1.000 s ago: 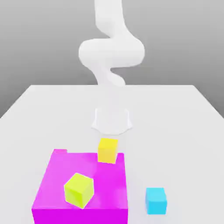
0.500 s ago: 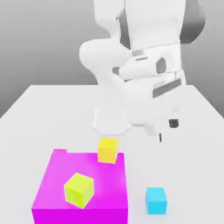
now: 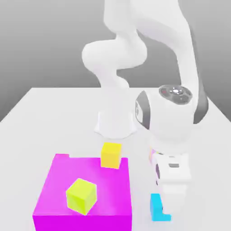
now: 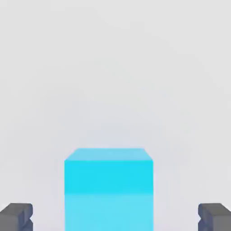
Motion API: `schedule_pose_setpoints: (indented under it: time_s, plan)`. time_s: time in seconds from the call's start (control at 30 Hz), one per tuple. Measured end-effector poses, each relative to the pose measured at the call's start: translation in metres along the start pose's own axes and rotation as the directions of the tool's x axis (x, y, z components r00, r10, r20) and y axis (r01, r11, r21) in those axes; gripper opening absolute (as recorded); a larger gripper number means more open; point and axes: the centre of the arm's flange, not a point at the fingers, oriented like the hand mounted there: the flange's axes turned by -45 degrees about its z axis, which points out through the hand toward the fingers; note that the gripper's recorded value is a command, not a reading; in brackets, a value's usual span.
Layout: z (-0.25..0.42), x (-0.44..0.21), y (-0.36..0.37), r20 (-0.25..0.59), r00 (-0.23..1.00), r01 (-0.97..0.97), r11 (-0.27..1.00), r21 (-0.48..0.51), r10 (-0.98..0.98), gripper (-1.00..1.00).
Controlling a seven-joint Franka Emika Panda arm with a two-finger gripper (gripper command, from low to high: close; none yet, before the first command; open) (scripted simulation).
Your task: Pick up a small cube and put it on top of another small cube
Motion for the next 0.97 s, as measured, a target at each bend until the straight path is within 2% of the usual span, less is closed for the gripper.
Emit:
schedule_pose_setpoints:
  time_s: [0.23, 0.4, 0.53, 0.7, 0.8, 0.87, 0.9, 0.97]
  plan:
    - [0.003, 0.000, -0.001, 0.001, 1.000, 0.001, 1.000, 0.003, -0.001, -1.00]
    - [-0.050, -0.001, 0.000, 0.000, 1.000, -0.003, 1.000, 0.003, 0.003, -1.00]
    - [-0.109, -0.060, 0.033, -0.007, 0.983, -0.182, 0.983, -0.001, 0.182, -1.00]
    - [-0.185, -0.186, 0.051, -0.004, 0.876, -0.483, 0.876, 0.002, 0.483, -1.00]
    - [-0.177, -0.248, 0.042, -0.004, 0.799, -0.601, 0.799, 0.005, 0.601, -1.00]
    - [-0.151, -0.208, 0.050, -0.002, 0.845, -0.535, 0.845, 0.005, 0.535, -1.00]
    - [-0.143, -0.203, 0.051, -0.001, 0.850, -0.526, 0.850, 0.005, 0.526, 1.00]
    - [-0.143, -0.203, 0.051, -0.001, 0.850, -0.527, 0.850, 0.005, 0.527, 1.00]
